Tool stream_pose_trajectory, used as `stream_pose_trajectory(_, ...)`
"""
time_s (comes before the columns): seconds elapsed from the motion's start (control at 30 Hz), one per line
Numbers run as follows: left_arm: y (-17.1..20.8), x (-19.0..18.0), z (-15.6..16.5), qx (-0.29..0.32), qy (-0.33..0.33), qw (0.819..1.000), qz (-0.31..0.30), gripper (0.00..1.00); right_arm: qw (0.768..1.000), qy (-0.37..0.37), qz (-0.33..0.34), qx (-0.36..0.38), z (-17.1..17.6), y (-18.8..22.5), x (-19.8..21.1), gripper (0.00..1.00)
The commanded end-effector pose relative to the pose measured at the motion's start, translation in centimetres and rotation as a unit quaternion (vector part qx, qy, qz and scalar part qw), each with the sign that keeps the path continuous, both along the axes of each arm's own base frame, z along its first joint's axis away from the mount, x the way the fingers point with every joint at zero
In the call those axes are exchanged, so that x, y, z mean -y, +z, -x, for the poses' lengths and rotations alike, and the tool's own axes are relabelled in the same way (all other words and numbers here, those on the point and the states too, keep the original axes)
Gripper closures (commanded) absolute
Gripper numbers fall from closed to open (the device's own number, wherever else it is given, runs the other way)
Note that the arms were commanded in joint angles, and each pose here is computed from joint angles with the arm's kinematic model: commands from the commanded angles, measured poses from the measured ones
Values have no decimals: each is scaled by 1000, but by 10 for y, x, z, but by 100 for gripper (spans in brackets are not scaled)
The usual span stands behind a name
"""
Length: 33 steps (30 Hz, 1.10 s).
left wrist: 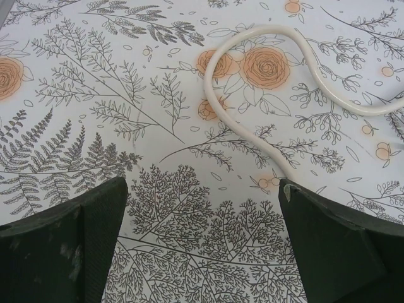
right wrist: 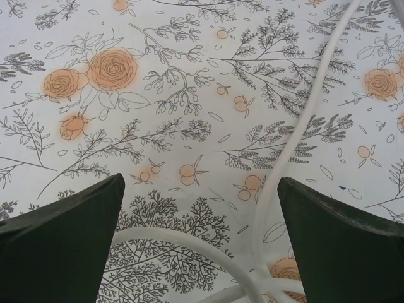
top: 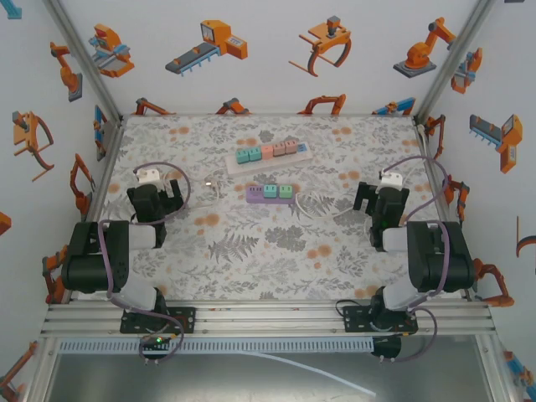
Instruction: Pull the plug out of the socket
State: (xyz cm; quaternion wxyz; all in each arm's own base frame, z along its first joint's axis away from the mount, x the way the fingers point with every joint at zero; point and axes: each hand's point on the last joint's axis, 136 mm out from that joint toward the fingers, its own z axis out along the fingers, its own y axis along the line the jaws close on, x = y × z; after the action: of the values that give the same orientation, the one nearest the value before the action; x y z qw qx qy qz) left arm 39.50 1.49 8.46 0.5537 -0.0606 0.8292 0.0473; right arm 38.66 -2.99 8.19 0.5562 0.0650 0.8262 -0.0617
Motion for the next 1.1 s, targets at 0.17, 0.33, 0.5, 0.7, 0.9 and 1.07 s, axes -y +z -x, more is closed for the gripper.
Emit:
stream_pose_trajectory(0.17, 6, 2, -1, 10, -9, 1000, -3, 3, 1000, 3, 3, 18, -5, 9, 1, 1)
stream_pose_trajectory(0.33, 5, 2, -1, 9, -9, 1000, -2, 3, 1000, 3, 3, 18, -5, 9, 0, 1)
stream_pose_trajectory(0.5, 5, 2, -1, 9, -9, 1000, -2, 3, 1000, 3, 3, 18, -5, 9, 1, 1)
stream_pose_trajectory(0.7, 5, 2, -1, 10, -9, 1000, -2, 3, 1000, 11, 4, 17, -5, 9, -2, 1)
stream_pose_trajectory(0.9, 6, 3, -1, 11, -10, 1000, -5, 3, 999, 31, 5, 24, -3, 13, -8, 1)
stream_pose_trajectory(1.07, 16, -1, 1, 13, 13, 1000, -16, 3, 999, 20, 4, 44, 5, 30, -5, 1)
